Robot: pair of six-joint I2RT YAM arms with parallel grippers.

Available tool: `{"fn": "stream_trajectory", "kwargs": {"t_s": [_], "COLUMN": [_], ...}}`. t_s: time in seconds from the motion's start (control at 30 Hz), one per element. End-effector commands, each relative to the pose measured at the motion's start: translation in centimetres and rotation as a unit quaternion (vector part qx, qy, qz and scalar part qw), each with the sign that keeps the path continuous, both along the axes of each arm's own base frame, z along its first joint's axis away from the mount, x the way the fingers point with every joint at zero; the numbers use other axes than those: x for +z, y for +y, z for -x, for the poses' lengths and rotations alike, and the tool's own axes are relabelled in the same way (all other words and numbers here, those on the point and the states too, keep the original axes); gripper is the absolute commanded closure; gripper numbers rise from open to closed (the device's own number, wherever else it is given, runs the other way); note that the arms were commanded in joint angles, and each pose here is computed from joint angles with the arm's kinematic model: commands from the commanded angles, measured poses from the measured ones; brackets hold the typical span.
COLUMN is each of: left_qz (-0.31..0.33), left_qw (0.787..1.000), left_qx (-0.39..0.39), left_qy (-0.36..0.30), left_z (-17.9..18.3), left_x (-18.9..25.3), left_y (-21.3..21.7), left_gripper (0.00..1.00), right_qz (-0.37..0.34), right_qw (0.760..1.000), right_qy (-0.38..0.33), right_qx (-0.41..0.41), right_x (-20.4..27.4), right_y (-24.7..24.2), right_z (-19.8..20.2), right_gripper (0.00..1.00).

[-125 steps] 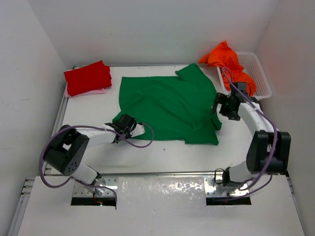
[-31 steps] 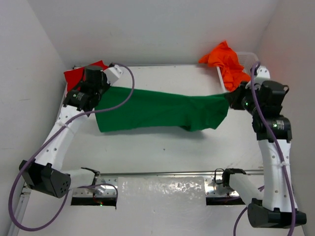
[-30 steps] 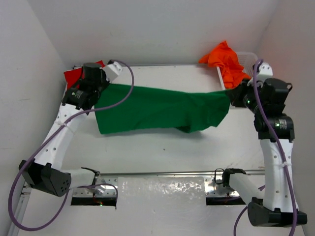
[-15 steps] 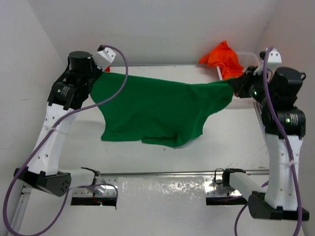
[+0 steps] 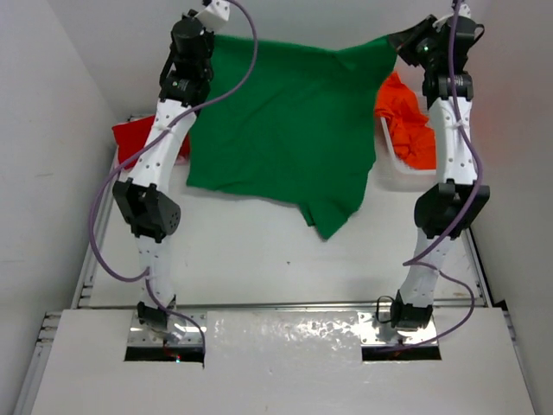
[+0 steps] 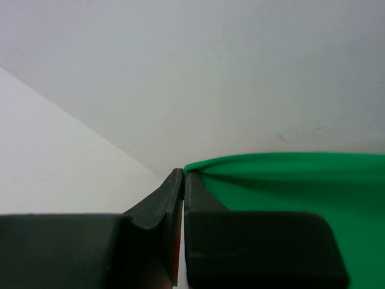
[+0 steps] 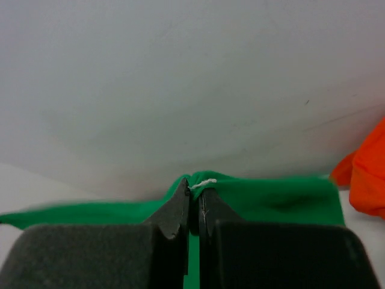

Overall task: Fold and stack the t-shirts
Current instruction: Flatten out the tshirt

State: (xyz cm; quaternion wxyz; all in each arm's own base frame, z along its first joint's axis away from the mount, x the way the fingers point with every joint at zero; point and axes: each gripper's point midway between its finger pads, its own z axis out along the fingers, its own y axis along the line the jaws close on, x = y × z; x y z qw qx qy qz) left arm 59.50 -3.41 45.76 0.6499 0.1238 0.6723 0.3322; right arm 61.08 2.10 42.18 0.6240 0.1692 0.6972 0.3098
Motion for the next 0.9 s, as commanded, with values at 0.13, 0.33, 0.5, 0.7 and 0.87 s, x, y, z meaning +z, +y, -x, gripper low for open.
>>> {"fn": "stream_trajectory", "kwargs": {"t_s": [0.13, 0.33, 0.5, 0.7, 0.87], "left_qz": [0.049, 0.035, 0.031, -0.034, -0.082], "left_qw": [0.978, 0.985, 0.989, 0.992, 0.966], "left_qx": [-0.056, -0.076, -0.083, -0.105, -0.107], "left_qy": [-0.195, -0.15, -0.121, 0.062, 0.222], "left_z": [7.4, 7.1, 8.5, 11.7, 17.8], "left_x": [12.5, 9.2, 7.2, -4.2, -14.4], "left_y": [-0.5, -1.3, -1.2, -0.8, 1.1], "left_gripper": [1.0, 1.0, 1.0, 1.0, 1.0], "right_qz": [0.005, 0.052, 0.085, 0.137, 0.145], "right_qw": [0.963, 0.976, 0.986, 0.988, 0.989], "right_qy": [-0.262, -0.209, -0.141, -0.068, 0.009], "right_qx": [-0.061, -0.031, -0.004, 0.02, 0.038], "right_x": [18.9, 15.0, 9.3, 0.0, -8.6], "right_y": [-3.0, -2.0, -1.2, 0.0, 1.3], "right_z": [7.9, 8.0, 9.1, 16.6, 25.4], "right_gripper": [1.0, 1.0, 1.0, 1.0, 1.0]}}
